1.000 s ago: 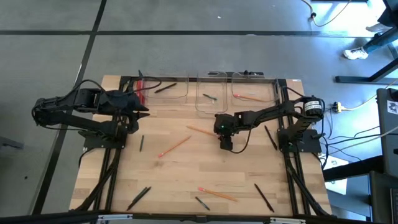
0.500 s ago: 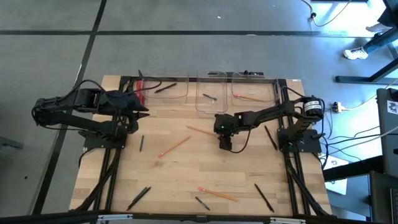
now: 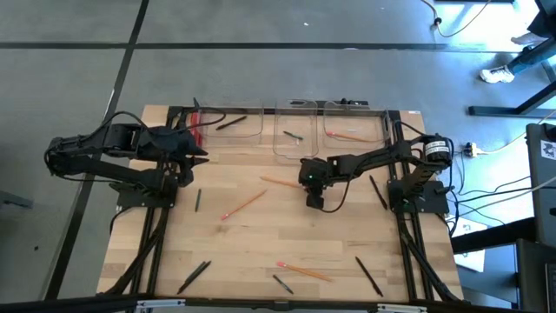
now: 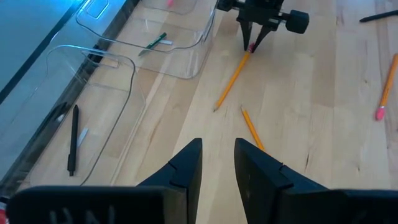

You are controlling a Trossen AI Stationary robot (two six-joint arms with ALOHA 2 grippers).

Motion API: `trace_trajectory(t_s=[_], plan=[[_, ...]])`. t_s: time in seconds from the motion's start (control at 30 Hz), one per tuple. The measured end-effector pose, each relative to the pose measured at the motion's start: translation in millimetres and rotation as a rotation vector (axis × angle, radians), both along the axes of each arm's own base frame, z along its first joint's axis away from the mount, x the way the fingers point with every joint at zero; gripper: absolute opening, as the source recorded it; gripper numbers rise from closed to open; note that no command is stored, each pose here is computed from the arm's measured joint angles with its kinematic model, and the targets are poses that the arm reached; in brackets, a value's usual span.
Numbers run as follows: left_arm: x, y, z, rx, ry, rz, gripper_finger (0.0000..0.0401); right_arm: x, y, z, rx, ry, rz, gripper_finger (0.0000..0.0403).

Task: Sort crayons/erasers/pens/pencils in bins
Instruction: Put the orange pencil into the right transparent bin

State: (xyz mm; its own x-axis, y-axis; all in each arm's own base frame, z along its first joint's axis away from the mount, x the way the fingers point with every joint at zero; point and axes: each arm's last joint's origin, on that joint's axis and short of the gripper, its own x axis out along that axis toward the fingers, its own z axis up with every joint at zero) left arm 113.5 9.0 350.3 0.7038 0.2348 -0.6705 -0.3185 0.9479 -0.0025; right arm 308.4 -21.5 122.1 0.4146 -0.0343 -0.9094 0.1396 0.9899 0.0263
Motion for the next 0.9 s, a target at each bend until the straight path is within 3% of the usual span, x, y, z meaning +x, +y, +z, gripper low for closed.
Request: trace_trajectory(t_s=[0.23,0.7,0.9], plan=[[0,0,0,0.004,0.001,-0.004,0.0085,0,0,0,0.004,0.004,-0.004,0.0027],[0,0,0,0.005,0.001,-0.005,0.0085,1,1,1,0.098,0.0,-0.115,0.0031],[0,0,0,0.005,0.001,-0.005,0.0086,10,4,12,0.17,0.024,-0.09,0.0034]])
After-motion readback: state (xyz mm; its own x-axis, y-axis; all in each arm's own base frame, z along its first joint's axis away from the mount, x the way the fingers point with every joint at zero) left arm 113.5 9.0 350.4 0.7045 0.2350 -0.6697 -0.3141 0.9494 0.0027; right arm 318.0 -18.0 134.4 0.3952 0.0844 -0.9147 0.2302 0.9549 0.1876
